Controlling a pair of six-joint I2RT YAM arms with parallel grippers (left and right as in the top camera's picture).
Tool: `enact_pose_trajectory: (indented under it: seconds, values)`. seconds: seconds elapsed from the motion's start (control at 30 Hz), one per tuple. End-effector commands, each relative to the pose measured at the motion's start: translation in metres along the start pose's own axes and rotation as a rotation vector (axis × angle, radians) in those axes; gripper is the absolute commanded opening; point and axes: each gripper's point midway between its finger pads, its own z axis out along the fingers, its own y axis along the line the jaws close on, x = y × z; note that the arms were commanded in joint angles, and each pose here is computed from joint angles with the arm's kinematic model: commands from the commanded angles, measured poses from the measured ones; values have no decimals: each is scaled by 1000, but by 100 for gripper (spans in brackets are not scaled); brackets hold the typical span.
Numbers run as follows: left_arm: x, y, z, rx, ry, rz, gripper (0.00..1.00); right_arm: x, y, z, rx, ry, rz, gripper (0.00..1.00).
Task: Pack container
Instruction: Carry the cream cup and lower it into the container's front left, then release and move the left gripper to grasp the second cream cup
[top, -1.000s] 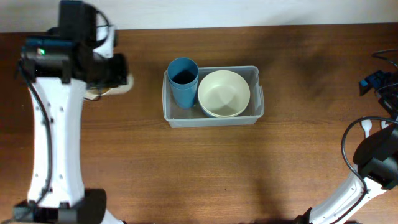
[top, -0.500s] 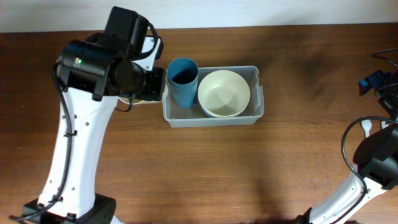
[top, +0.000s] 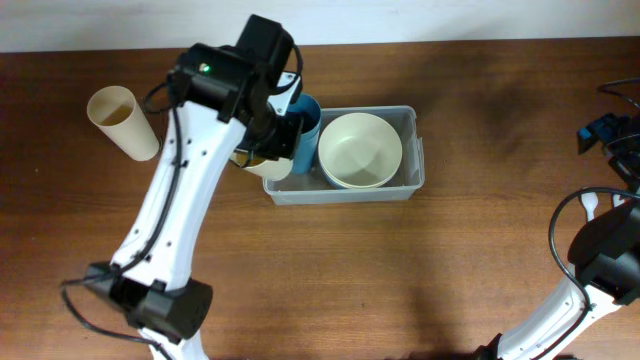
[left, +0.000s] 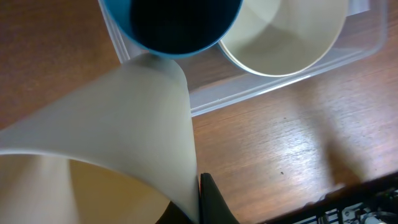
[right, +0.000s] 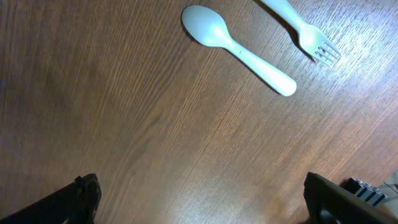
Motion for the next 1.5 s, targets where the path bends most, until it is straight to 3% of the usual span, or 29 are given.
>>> enact_pose_trajectory:
  seconds: [0.0,0.23,0.67,0.87,1.23,1.33,1.47]
  values:
    - [-4,-5,9,23,13,-4,2,0,-1,2,16,-3,2,99]
    - [-18,-18,14,95,-23,32,2,0,-1,2,16,-3,2,99]
    - [-8,-16,15,88,21,27,2,0,-1,2,16,-3,2,99]
    - [-4,-16,15,86,36,30,18,0,-1,2,16,-3,2,99]
    - [-28,-11,10,89,-65,34,29,0,-1,2,16,-3,2,99]
    - [-38,6,-3,71,-116,1,34,0,-1,2,16,-3,2,99]
    - [-52,51,-30,-19,-211,-77,52,0,-1,2,16,-3,2,99]
